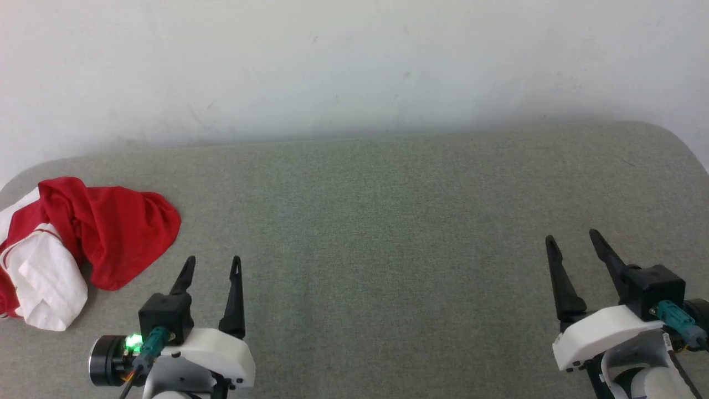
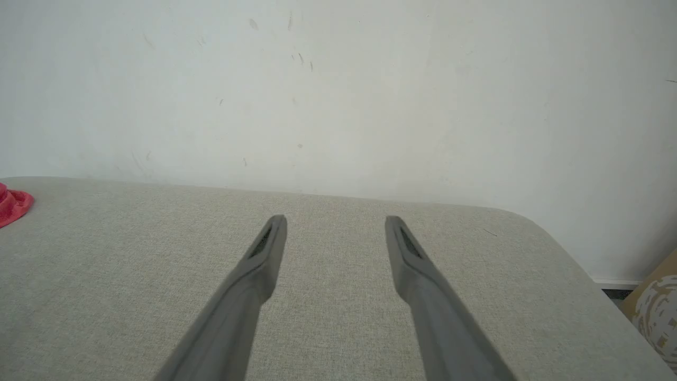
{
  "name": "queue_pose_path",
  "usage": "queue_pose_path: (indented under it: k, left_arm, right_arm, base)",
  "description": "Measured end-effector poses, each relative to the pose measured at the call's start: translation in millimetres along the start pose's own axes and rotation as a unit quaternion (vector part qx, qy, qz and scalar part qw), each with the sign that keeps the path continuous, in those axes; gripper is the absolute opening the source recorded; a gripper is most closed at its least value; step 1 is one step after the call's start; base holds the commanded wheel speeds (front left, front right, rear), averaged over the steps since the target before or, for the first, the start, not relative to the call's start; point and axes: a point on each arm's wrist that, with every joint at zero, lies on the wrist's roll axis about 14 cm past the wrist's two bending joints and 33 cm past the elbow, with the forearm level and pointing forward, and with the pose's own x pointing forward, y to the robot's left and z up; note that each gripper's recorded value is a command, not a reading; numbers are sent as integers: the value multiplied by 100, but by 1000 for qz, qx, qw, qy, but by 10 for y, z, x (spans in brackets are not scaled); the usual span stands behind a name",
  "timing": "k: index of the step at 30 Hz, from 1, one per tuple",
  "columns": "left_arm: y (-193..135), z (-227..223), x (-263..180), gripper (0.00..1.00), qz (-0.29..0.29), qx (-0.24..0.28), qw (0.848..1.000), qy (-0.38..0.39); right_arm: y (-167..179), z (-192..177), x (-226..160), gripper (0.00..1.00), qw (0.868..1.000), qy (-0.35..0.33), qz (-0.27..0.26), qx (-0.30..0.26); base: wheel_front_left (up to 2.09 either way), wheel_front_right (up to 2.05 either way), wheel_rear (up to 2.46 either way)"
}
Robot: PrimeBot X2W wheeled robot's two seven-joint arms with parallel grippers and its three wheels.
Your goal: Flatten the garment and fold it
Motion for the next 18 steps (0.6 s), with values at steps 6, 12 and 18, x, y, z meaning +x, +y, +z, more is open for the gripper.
queue_pose_path:
  k: [6,12,18]
  left_arm:
    - [29,19,-11,100,4,-4,1000,-8]
    - [82,27,-36,100,12,-8,1000,-12]
    - [140,20,-86,100,19,-13,1000,-15]
  right_arm:
    - [-30,15,7,100,1000,-6,-4,3]
    - [-17,26,30,100,1000,-12,-2,5]
    - [28,28,64,100,1000,-15,5,6]
  base:
    - [0,0,0]
    - [0,0,0]
    - [0,0,0]
